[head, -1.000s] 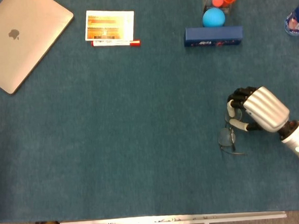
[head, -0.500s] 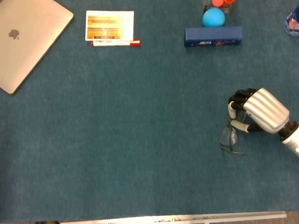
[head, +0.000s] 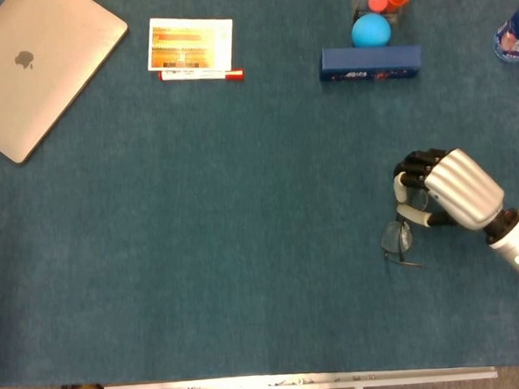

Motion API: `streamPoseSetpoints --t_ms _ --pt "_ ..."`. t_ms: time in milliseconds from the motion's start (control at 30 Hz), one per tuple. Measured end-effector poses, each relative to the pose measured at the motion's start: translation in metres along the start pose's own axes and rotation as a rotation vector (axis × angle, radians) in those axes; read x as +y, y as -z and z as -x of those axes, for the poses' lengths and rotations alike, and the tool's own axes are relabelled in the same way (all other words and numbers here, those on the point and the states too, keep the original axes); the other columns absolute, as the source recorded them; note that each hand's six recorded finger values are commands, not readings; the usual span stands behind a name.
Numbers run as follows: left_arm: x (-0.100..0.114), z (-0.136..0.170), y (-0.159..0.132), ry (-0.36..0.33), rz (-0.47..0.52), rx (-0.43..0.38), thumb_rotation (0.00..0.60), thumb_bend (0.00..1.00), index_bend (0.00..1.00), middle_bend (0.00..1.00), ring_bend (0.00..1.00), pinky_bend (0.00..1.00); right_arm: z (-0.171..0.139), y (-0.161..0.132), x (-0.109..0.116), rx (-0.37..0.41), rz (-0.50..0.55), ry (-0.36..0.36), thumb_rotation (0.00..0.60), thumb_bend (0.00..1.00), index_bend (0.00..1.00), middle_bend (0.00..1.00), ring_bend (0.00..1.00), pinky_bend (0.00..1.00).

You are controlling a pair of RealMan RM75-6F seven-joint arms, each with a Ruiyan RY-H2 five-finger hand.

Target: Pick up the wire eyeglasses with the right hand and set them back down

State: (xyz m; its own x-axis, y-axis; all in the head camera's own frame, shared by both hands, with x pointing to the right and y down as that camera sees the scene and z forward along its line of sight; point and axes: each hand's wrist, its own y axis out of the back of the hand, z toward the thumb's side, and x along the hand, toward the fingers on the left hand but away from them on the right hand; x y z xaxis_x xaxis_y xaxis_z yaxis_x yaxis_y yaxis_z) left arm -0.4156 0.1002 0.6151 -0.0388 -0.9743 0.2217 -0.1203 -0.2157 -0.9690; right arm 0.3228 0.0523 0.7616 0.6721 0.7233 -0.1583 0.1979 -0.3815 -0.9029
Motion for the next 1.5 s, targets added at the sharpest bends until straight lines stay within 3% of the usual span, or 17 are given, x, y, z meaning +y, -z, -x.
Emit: streamPoseSetpoints --t_ms 433,867,1233,1500 --pt "-0.002 0.000 -0.001 0.008 -0.010 -0.002 0.600 0.28 0.53 0.55 0.42 0.59 0.004 -0.046 0.044 0.118 0.087 0.106 0.600 0.21 0.61 0.56 0.43 0.58" --pt "-0.006 -0.001 -0.001 0.022 -0.016 -0.003 0.600 0.28 0.53 0.55 0.42 0.59 -0.001 -0.082 0.086 0.224 0.060 0.105 0.600 0.28 0.61 0.56 0.43 0.58" --pt "-0.006 -0.001 0.000 0.028 -0.012 0.000 0.600 0.28 0.53 0.55 0.42 0.59 -0.010 -0.107 0.085 0.316 -0.029 0.031 0.600 0.29 0.61 0.56 0.43 0.58" --pt "-0.005 0.000 0.000 0.026 -0.004 0.001 0.600 0.28 0.53 0.55 0.42 0.59 -0.019 -0.108 0.076 0.338 -0.084 -0.025 0.600 0.29 0.61 0.56 0.43 0.60"
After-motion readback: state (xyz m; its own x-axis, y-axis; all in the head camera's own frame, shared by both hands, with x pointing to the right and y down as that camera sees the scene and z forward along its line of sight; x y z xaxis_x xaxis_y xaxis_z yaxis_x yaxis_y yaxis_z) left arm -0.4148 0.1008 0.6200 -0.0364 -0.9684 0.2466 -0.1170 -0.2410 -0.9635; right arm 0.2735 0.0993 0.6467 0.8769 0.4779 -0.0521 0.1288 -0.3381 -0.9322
